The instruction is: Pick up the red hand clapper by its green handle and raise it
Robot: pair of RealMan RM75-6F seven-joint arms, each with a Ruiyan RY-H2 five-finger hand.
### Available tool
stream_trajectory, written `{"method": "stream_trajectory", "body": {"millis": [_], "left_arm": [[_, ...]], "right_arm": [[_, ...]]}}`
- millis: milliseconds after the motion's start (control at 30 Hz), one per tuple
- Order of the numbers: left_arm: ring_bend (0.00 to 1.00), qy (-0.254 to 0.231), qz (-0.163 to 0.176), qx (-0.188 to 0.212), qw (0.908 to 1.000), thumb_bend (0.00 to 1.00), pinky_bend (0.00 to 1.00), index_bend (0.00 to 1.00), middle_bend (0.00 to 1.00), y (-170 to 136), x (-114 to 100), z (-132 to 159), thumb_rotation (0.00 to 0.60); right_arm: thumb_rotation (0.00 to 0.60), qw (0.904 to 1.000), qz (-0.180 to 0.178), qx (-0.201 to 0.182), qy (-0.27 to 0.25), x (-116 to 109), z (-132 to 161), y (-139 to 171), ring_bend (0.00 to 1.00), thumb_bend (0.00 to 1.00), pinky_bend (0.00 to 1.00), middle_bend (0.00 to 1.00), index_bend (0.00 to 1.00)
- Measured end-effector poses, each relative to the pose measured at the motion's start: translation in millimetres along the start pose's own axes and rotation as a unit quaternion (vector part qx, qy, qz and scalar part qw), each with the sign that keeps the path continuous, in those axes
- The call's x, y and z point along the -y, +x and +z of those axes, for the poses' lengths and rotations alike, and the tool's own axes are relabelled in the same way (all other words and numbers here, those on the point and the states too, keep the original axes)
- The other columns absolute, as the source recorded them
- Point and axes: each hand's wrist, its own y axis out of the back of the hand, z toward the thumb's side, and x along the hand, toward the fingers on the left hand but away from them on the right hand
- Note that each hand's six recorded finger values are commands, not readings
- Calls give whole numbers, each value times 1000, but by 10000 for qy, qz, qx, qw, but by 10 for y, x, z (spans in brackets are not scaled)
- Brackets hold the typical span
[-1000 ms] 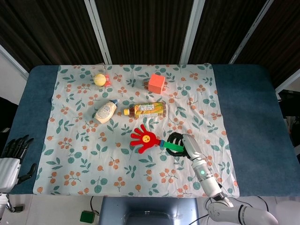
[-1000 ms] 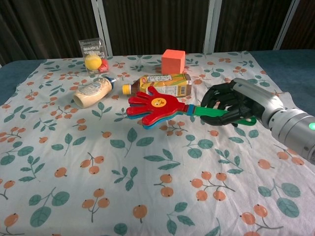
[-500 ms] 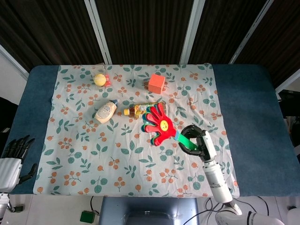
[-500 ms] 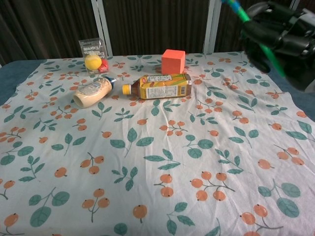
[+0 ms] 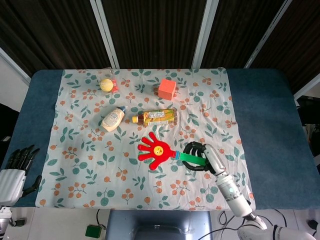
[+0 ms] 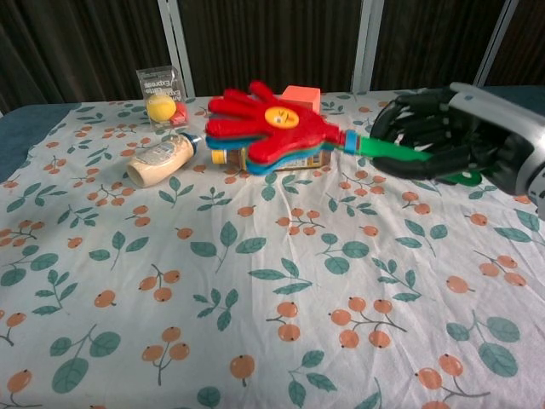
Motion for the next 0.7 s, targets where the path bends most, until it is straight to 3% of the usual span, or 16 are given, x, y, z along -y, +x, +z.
{"method": "stream_trajectory", "body": {"millis": [67, 167, 333, 433, 500, 600, 633, 700], "left_arm": [[0, -7, 1, -7, 10000, 399, 65, 0, 0, -2, -2, -4, 600], [0, -5, 3, -20, 10000, 400, 65, 0, 0, -8, -4, -9, 600], [0, 14, 7, -13, 10000, 398, 65, 0, 0, -16, -2, -3, 600], [0, 19, 3, -17, 10000, 399, 65, 0, 0, -24, 1, -3, 600], [0, 22, 8, -17, 10000, 399, 65, 0, 0, -27, 2, -4, 600], [0, 26, 3, -16, 10000, 400, 65, 0, 0, -22, 6, -1, 600], [0, 28, 2, -16, 10000, 400, 65, 0, 0, -20, 6, -1, 600], [0, 33, 6, -3, 10000, 400, 65, 0, 0, -16, 7, 5, 600]], "right_arm": [[600, 9974, 324, 387, 520, 62, -89, 12, 737, 479, 998, 722, 809], [600, 9932, 478, 665, 828, 88, -87, 45, 737, 479, 998, 723, 811], [600, 9967, 76, 363, 724, -8, 88, 64, 740, 479, 997, 723, 810], [600, 9988, -493, -63, 49, -149, 242, 91, 734, 478, 997, 723, 797], [600, 9931, -930, -395, -600, -267, 336, 123, 729, 479, 997, 723, 787], [600, 9679, -1528, -990, -1732, -444, 450, 206, 724, 479, 997, 723, 781], [600, 9566, -1650, -1177, -2091, -489, 470, 235, 724, 479, 997, 723, 781], [600, 9446, -1701, -1356, -2457, -520, 476, 255, 728, 479, 998, 723, 792]]}}
